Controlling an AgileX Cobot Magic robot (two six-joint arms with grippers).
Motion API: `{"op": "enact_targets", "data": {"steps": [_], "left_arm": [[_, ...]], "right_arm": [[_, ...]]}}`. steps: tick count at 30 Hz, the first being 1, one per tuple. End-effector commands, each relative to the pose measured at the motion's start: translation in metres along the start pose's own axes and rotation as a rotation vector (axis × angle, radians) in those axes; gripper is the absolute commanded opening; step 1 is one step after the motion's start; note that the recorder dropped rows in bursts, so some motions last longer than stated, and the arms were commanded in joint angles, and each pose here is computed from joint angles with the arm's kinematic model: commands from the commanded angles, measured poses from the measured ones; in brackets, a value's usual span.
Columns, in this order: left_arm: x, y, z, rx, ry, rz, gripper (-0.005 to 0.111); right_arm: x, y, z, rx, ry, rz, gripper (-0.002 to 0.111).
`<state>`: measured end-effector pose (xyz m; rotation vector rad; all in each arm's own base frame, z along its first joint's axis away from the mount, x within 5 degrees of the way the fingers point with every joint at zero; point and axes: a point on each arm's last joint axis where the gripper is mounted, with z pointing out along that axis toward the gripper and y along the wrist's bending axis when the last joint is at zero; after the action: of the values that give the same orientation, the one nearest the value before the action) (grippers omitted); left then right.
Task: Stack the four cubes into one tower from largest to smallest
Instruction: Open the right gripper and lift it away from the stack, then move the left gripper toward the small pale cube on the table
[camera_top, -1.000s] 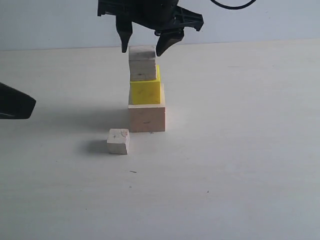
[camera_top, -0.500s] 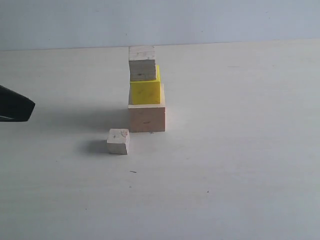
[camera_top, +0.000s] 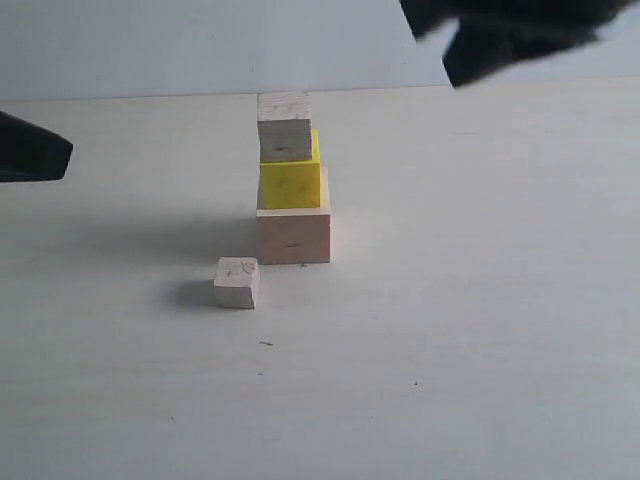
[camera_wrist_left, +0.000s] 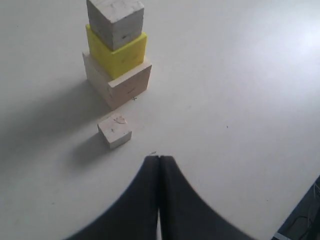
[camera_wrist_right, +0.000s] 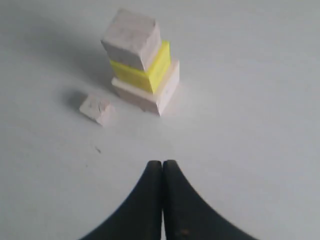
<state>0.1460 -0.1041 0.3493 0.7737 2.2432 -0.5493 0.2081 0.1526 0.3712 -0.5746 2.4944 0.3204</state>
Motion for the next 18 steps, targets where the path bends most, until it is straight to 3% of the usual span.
{"op": "enact_targets", "data": {"steps": [1, 4, 8, 15, 18], "left_arm": [[-0.004, 0.001, 0.000, -0.017, -0.057, -0.005, 0.000], [-0.005, 0.001, 0.007, 0.017, -0.076, -0.064, 0.000], [0.004, 0.008, 0.036, 0.029, 0.030, -0.130, 0.005], [0.020, 0.028, 0.100, 0.015, 0.217, -0.290, 0.045], [0.025, 0.035, 0.122, 0.002, 0.274, -0.329, 0.057]], "right_arm": [[0.051, -0.011, 0.017, 0.031, 0.043, 0.052, 0.000], [0.077, -0.016, 0.025, 0.044, 0.079, 0.082, 0.000], [0.098, -0.020, 0.028, 0.052, 0.107, 0.095, 0.000], [0.104, -0.021, 0.019, 0.042, 0.055, 0.112, 0.000], [0.104, -0.021, 0.019, 0.041, 0.051, 0.112, 0.000]]}}
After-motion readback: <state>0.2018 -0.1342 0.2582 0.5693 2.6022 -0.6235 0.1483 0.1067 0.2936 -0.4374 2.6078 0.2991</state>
